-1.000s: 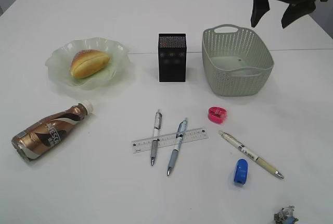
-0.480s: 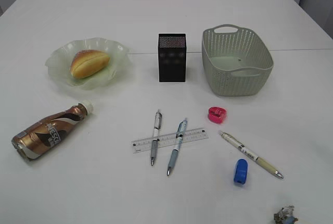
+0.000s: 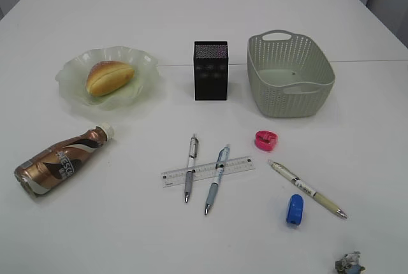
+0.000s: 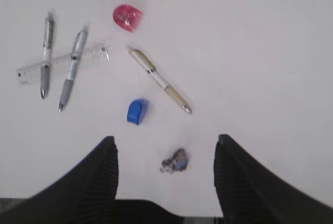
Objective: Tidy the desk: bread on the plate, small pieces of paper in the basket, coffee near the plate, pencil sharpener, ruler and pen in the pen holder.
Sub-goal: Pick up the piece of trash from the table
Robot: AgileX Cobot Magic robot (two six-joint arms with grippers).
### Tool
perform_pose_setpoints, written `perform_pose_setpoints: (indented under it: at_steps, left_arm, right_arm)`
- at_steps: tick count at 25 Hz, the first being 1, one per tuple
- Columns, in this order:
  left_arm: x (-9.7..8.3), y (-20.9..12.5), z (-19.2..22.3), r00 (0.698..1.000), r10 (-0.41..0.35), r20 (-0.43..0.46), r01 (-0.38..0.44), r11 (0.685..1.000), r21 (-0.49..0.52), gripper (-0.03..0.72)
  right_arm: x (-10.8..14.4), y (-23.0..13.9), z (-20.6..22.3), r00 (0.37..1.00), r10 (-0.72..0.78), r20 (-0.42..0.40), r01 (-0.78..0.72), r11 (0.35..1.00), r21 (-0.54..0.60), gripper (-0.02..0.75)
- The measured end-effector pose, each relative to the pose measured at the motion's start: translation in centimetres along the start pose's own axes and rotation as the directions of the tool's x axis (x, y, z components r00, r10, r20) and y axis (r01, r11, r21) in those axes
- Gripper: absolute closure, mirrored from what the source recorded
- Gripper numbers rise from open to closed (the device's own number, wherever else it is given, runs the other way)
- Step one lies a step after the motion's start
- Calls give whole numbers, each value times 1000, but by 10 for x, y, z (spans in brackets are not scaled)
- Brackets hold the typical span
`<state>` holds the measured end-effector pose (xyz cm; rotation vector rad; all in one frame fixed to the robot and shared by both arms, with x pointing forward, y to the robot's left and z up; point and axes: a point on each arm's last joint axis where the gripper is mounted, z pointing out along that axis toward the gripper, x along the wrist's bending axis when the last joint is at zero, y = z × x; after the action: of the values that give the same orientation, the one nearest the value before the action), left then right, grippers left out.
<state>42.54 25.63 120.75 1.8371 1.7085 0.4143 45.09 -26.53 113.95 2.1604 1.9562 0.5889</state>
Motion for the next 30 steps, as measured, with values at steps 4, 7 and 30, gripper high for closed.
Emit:
perform_pose_setpoints:
  at_steps: [4, 7, 30]
  left_arm:
    - [0, 0, 0, 1000, 0, 2, 0, 1000, 0, 129]
    - [0, 0, 0, 1000, 0, 2, 0, 1000, 0, 129]
    - [-1, 0, 0, 1000, -3, 10, 3, 1000, 1, 129]
  right_arm:
    - [-11, -41, 13, 999, 32, 19, -33, 997, 68, 279]
    - [-17, -64, 24, 998, 49, 33, -52, 992, 114, 279]
    - [13, -75, 142, 997, 3, 83, -32, 936, 350, 281]
